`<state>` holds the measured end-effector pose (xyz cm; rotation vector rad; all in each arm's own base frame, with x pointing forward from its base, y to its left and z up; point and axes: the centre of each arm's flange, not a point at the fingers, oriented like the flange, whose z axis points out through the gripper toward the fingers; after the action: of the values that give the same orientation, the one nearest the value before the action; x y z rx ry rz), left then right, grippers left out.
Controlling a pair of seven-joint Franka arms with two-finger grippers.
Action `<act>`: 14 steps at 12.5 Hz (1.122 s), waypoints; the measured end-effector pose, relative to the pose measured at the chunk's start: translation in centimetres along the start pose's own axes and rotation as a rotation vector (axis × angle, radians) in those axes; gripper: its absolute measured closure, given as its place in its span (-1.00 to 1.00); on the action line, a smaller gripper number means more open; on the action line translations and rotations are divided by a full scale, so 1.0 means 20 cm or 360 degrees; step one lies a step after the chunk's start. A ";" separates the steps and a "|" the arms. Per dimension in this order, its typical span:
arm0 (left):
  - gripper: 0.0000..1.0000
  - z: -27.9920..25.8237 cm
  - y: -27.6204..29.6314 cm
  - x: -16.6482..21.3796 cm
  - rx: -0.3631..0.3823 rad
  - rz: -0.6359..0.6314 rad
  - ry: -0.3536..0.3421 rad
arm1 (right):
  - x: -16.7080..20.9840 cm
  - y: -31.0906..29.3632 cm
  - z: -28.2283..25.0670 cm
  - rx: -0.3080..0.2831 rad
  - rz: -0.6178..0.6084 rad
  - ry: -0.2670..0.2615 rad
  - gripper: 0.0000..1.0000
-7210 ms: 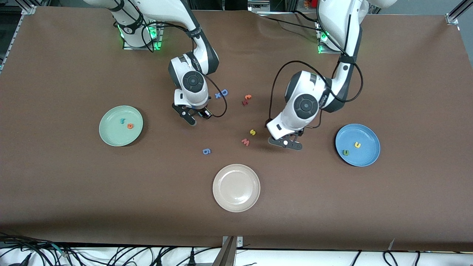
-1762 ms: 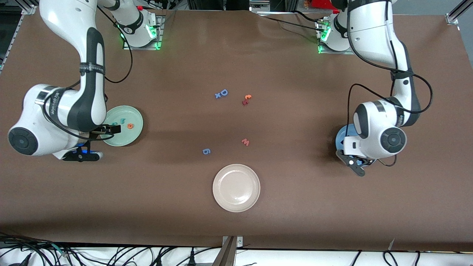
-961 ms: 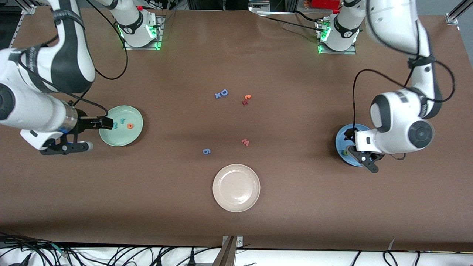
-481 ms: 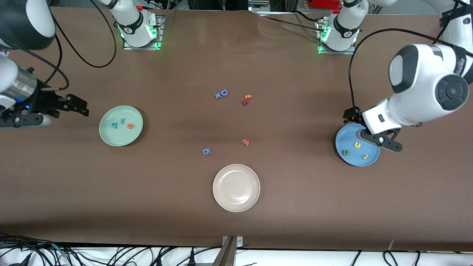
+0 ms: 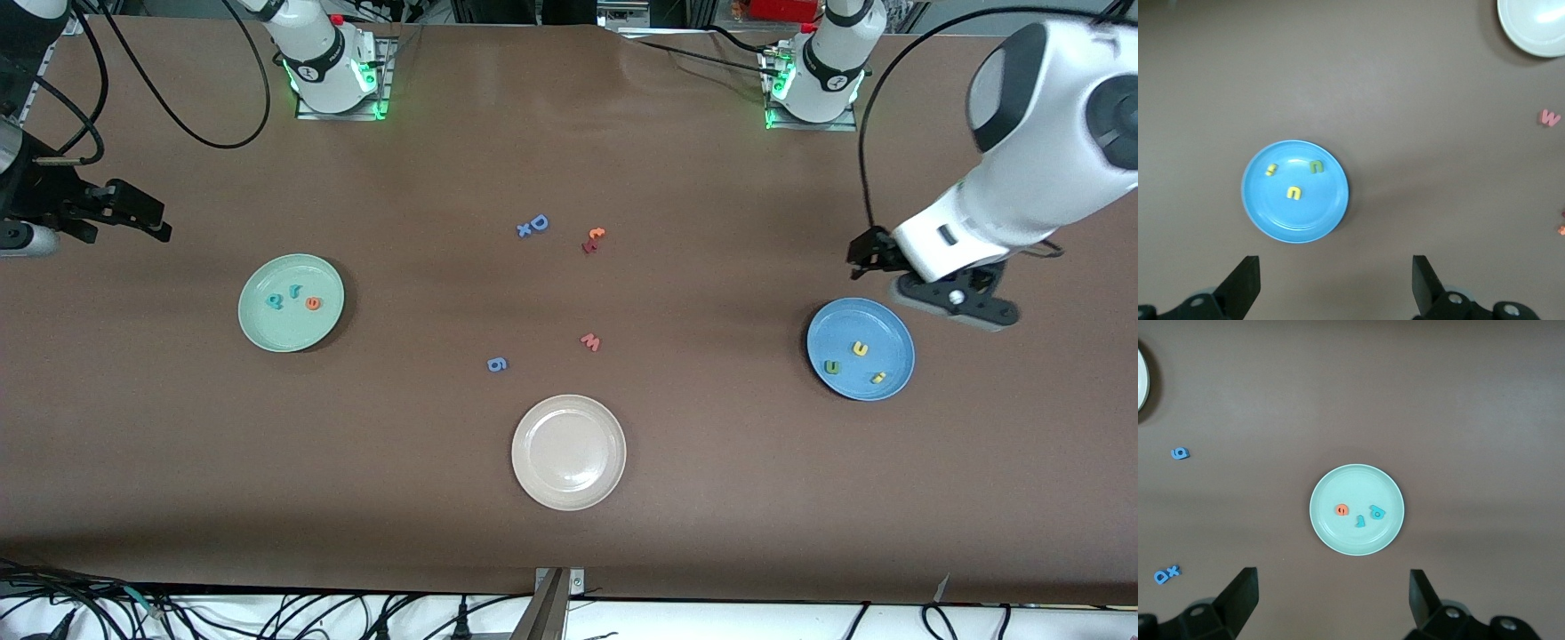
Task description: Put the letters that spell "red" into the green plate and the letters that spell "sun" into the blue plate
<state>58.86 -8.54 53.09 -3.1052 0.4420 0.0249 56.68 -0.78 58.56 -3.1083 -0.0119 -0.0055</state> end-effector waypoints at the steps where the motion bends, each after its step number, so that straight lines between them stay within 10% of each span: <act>1: -1.00 -0.05 -0.03 -0.02 0.0003 -0.0016 0.0032 | 0.00 0.01 -0.01 0.0000 0.0003 0.0008 -1.00; 6: -1.00 -0.24 -0.23 -0.08 0.0010 -0.0132 0.0191 | -0.02 0.01 -0.05 -0.0020 0.0001 0.0039 -1.00; 14: -1.00 -0.26 -0.22 -0.14 -0.0030 -0.0170 0.0101 | -0.02 0.05 0.00 -0.0022 0.0025 0.0001 -1.00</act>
<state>57.55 -3.64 58.40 -3.1502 0.2777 -0.0710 56.28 -1.87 58.58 -3.1223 0.0122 -0.0066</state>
